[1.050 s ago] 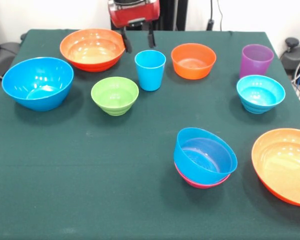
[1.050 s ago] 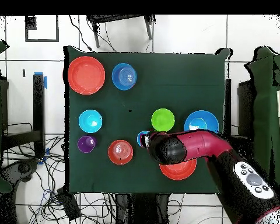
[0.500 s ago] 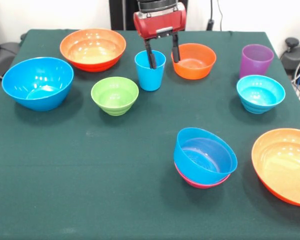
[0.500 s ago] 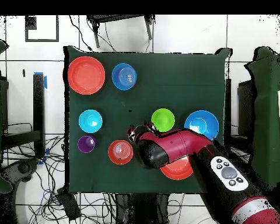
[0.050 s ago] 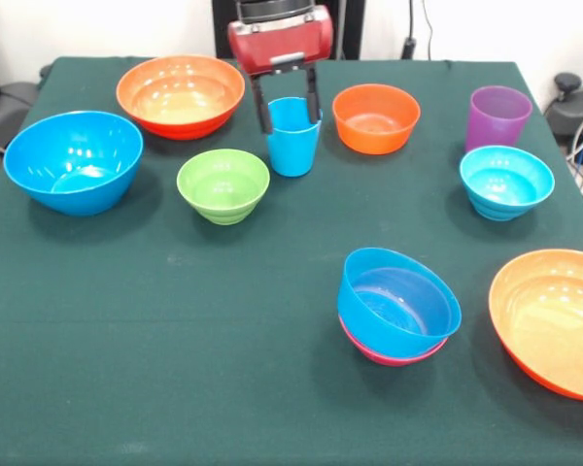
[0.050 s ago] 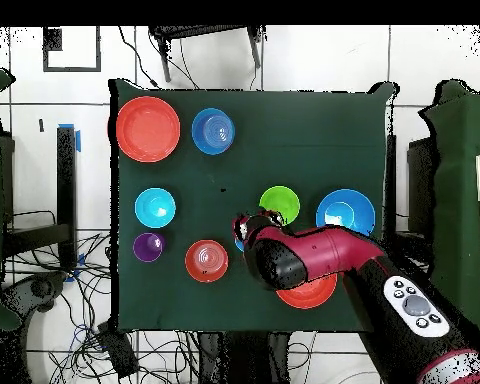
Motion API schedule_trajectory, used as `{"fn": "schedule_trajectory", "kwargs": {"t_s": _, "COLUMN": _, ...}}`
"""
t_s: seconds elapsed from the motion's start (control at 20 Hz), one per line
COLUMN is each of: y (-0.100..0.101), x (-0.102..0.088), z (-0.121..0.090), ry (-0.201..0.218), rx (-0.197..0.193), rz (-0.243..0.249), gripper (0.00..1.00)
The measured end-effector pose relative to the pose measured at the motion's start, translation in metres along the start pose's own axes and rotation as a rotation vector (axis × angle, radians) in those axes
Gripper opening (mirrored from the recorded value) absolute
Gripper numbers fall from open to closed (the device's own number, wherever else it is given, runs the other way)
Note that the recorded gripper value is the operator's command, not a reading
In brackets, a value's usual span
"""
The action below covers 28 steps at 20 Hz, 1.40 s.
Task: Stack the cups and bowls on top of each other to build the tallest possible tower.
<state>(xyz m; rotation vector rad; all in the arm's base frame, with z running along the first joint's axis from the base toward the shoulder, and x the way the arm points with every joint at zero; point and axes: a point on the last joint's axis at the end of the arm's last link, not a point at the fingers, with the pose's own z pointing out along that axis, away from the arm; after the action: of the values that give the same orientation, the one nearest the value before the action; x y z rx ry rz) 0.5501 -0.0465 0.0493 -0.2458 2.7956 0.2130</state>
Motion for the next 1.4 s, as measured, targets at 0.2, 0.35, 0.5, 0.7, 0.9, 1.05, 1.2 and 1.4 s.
{"fn": "schedule_trajectory", "kwargs": {"t_s": 0.2, "y": -0.013, "x": 0.01, "z": -0.003, "ry": 0.054, "rx": 0.016, "rz": 0.02, "gripper": 1.0}}
{"fn": "schedule_trajectory", "kwargs": {"t_s": 0.35, "y": -0.014, "x": 0.014, "z": -0.004, "ry": 0.092, "rx": 0.024, "rz": 0.017, "gripper": 1.0}}
{"fn": "schedule_trajectory", "kwargs": {"t_s": 0.5, "y": -0.01, "x": 0.016, "z": -0.005, "ry": 0.13, "rx": 0.034, "rz": 0.002, "gripper": 1.0}}
{"fn": "schedule_trajectory", "kwargs": {"t_s": 0.7, "y": 0.001, "x": 0.016, "z": -0.007, "ry": 0.138, "rx": 0.062, "rz": -0.057, "gripper": 1.0}}
{"fn": "schedule_trajectory", "kwargs": {"t_s": 0.9, "y": 0.02, "x": 0.006, "z": -0.011, "ry": 0.119, "rx": 0.095, "rz": -0.125, "gripper": 1.0}}
{"fn": "schedule_trajectory", "kwargs": {"t_s": 1.05, "y": 0.026, "x": 0.0, "z": -0.016, "ry": 0.105, "rx": 0.113, "rz": -0.151, "gripper": 1.0}}
{"fn": "schedule_trajectory", "kwargs": {"t_s": 1.2, "y": 0.03, "x": -0.001, "z": -0.019, "ry": 0.109, "rx": 0.131, "rz": -0.166, "gripper": 1.0}}
{"fn": "schedule_trajectory", "kwargs": {"t_s": 1.4, "y": 0.027, "x": 0.002, "z": -0.02, "ry": 0.116, "rx": 0.141, "rz": -0.163, "gripper": 1.0}}
